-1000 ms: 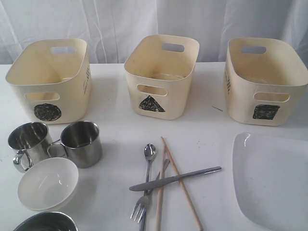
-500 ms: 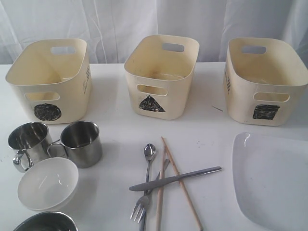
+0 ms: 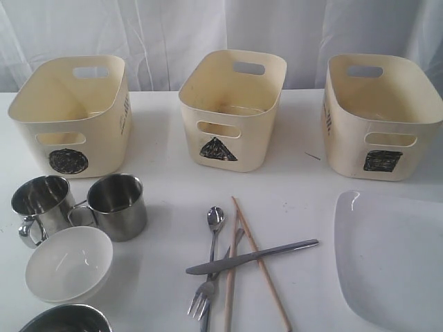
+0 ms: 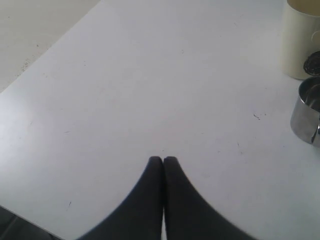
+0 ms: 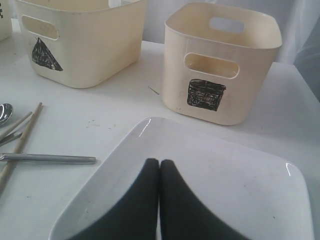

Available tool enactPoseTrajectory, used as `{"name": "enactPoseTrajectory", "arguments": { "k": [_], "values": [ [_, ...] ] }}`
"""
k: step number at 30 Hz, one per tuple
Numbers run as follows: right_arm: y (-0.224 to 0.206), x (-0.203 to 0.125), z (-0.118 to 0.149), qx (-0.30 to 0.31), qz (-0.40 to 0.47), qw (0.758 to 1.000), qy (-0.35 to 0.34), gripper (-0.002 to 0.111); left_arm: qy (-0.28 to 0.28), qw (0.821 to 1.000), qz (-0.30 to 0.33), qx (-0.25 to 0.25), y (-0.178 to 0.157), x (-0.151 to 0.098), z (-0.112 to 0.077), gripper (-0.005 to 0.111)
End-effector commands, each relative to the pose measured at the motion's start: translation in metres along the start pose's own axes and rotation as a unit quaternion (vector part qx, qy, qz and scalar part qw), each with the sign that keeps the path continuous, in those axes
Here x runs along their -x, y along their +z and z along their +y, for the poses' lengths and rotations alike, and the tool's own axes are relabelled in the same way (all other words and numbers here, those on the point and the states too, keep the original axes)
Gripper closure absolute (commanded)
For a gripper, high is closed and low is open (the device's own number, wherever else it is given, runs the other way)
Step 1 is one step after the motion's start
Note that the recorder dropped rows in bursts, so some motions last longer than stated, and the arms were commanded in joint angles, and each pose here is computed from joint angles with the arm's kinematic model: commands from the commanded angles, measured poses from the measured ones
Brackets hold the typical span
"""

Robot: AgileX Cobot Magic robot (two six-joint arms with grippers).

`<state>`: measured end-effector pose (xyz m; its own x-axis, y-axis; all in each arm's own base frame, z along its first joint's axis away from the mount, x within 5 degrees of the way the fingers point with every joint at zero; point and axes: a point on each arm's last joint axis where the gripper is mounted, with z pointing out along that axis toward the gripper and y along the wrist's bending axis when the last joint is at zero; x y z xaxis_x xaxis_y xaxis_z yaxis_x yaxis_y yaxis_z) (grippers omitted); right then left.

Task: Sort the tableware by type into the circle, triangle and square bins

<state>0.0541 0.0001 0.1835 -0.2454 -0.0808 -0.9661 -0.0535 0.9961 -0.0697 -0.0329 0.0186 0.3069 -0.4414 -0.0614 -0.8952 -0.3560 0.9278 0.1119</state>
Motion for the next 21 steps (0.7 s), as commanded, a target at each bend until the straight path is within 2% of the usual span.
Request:
{"name": "enactPoseTrajectory", "arguments": {
  "k": [1, 6, 9, 12, 16, 21],
  "values": [
    [0.000, 0.000, 0.000, -0.003, -0.003, 1.000, 0.002, 0.108, -0.004, 1.000, -0.002, 0.005, -0.002, -0.001, 0.001, 0.107],
    [0.000, 0.000, 0.000, -0.003, -0.003, 1.000, 0.002, 0.108, -0.004, 1.000, -0.015, 0.001, -0.002, 0.002, 0.001, 0.107],
    [0.000, 0.000, 0.000, -0.003, -0.003, 1.000, 0.002, 0.108, -0.015, 0.999, -0.013, -0.026, -0.002, 0.001, -0.004, 0.107],
    [0.000, 0.000, 0.000, -0.003, -0.003, 1.000, 0.002, 0.108, -0.063, 0.994, -0.058, -0.062, 0.002, 0.008, -0.012, 0.107],
    [0.000, 0.000, 0.000, -0.003, -0.003, 1.000, 0.002, 0.108, -0.154, 0.972, -0.117, -0.136, 0.010, 0.017, -0.025, 0.107],
    [0.000, 0.000, 0.000, -0.003, -0.003, 1.000, 0.002, 0.108, -0.179, 0.964, -0.111, -0.163, 0.019, 0.013, -0.032, 0.107]
  ]
}}
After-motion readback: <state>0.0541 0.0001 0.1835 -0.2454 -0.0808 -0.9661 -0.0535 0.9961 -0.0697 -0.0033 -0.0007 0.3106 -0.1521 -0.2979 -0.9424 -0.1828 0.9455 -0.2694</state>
